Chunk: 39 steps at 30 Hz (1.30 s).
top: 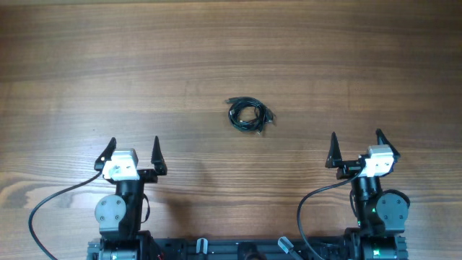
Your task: Untangle cables
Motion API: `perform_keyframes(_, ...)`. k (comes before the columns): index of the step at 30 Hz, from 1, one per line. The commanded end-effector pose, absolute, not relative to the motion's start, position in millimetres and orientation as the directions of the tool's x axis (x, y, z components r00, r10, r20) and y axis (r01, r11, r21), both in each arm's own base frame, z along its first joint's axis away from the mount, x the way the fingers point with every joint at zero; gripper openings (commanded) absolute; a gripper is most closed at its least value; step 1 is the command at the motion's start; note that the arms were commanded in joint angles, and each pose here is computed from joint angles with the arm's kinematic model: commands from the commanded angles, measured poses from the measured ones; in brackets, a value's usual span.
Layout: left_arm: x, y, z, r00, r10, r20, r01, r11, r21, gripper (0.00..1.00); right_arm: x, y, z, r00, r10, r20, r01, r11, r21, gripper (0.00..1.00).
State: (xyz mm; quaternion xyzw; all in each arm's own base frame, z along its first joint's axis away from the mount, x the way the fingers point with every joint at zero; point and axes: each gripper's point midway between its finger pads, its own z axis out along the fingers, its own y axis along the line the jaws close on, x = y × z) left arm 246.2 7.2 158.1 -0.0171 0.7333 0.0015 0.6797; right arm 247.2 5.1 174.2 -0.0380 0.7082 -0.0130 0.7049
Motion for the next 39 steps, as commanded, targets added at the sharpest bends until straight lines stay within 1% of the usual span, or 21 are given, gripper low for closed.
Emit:
perform_keyframes(1,246.4,7.9,154.9,-0.082,-0.011,-0.997,-0.029,1.0,-0.009,1.0,247.4,3.3,172.9,-0.007,-0.076,-0.997,-0.029,0.997,-0.076,1.0)
perform_keyframes(35,246.6,7.8,157.8,-0.07,-0.011,-0.997,-0.028,1.0,-0.009,1.0,247.4,3.0,173.0,-0.007,-0.082,-0.997,-0.027,0.996,-0.081,1.0)
perform_keyframes(36,246.8,5.0,161.0,-0.057,-0.011,-0.998,-0.012,1.0,-0.01,1.0,247.5,-2.0,173.7,-0.006,-0.184,-0.983,0.002,0.983,-0.184,1.0)
perform_keyframes(37,246.8,-6.5,164.9,-0.042,-0.01,-0.999,0.056,0.998,-0.012,1.0,247.5,-1.8,173.6,-0.006,-0.258,-0.966,-0.001,0.966,-0.258,1.0)
perform_keyframes(39,244.6,-26.5,179.0,0.014,-0.007,-1.0,0.172,0.985,-0.005,1.0,247.5,-1.6,173.6,-0.006,-0.346,-0.938,-0.002,0.938,-0.346,1.0)
